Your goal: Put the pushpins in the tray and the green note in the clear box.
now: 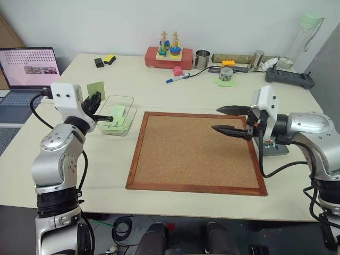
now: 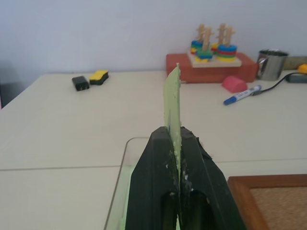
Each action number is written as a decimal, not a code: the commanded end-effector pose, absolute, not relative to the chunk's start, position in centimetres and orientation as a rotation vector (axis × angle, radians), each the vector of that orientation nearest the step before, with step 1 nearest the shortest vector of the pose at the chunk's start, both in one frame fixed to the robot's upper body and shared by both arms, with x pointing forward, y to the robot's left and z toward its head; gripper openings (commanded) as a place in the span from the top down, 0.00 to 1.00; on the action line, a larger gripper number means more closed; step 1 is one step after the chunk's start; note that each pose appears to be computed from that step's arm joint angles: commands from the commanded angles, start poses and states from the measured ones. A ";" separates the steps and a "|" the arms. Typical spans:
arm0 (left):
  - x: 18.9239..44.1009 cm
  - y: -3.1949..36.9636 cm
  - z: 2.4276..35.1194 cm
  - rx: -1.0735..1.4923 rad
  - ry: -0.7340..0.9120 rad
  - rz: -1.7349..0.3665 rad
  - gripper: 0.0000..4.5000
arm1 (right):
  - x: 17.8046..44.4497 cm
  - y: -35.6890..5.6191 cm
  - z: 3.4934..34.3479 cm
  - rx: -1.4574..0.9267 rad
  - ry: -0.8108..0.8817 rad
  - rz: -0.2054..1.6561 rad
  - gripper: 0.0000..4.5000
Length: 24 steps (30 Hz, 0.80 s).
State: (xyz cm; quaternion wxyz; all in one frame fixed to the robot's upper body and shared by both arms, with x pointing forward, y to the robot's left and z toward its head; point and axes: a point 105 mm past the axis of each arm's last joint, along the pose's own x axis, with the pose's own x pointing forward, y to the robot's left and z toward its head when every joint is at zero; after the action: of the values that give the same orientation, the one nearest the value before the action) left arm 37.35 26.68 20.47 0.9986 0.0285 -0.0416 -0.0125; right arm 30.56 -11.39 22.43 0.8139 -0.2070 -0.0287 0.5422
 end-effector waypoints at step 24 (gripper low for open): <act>35.0 27.5 22.7 0.428 0.024 -0.274 0.27 | 30.2 -15.0 21.6 -0.523 -0.030 1.025 0.39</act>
State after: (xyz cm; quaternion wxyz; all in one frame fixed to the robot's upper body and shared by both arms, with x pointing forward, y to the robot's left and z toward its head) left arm 36.05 27.84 21.52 0.9809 0.1680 0.0102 -0.0979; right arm 30.36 -13.56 20.59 0.8319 -0.2172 0.0032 0.5106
